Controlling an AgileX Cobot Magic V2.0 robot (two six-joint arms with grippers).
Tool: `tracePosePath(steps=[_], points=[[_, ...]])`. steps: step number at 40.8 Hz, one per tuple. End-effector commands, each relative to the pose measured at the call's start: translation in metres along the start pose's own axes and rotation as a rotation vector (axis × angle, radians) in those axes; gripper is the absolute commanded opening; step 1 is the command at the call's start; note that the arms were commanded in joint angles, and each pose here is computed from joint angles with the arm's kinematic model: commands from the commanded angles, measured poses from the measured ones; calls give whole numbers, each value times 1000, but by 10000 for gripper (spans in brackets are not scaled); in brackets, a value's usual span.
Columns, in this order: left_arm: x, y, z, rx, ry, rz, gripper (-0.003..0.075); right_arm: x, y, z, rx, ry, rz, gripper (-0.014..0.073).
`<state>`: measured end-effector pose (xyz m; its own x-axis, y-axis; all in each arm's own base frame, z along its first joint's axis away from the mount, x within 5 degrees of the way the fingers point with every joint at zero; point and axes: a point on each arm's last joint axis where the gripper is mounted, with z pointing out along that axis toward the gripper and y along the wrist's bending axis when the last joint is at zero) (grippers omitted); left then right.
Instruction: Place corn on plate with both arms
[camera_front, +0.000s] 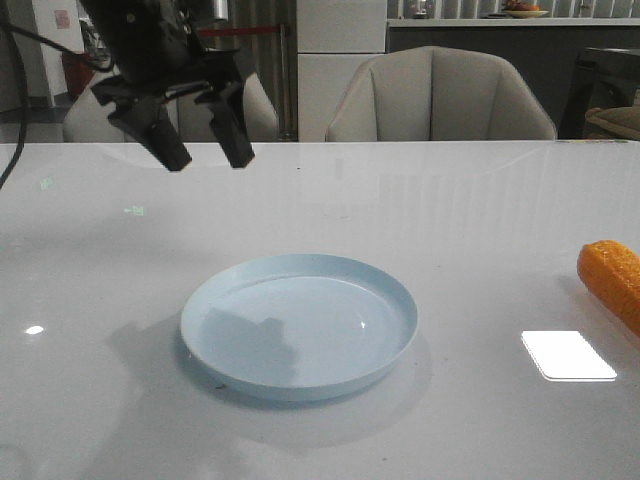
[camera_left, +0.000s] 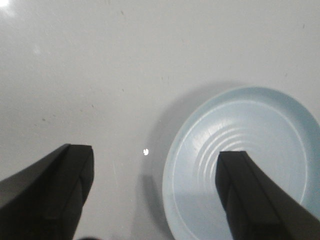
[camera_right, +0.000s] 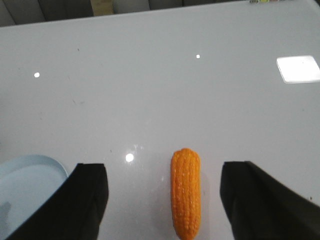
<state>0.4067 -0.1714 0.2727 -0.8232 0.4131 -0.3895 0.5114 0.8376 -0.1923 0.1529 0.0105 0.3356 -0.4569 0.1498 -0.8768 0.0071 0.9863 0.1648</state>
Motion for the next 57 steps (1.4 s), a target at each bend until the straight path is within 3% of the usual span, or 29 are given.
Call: tracePosePath(steps=[1, 8, 17, 22, 32, 42, 57], points=[[-16, -3, -68, -34, -247, -14, 556, -9, 1, 17, 9, 22, -20, 552], [-10, 12, -132, -154, -418, -18, 496, -15, 1, 50, 25, 113, -28, 552], [19, 38, -207, -285, -558, -82, 494, -43, 4, 95, 53, 250, -79, 552], [44, 57, -234, -364, -598, -149, 494, -57, 4, 130, 88, 398, -99, 552], [88, 74, -235, -461, -673, -227, 494, -57, 2, 184, 114, 558, -116, 552], [133, 59, -218, -526, -763, -204, 494, -29, -4, 220, 133, 721, -117, 552], [208, 37, -179, -557, -779, -214, 494, -10, -8, 238, 143, 804, -116, 552]])
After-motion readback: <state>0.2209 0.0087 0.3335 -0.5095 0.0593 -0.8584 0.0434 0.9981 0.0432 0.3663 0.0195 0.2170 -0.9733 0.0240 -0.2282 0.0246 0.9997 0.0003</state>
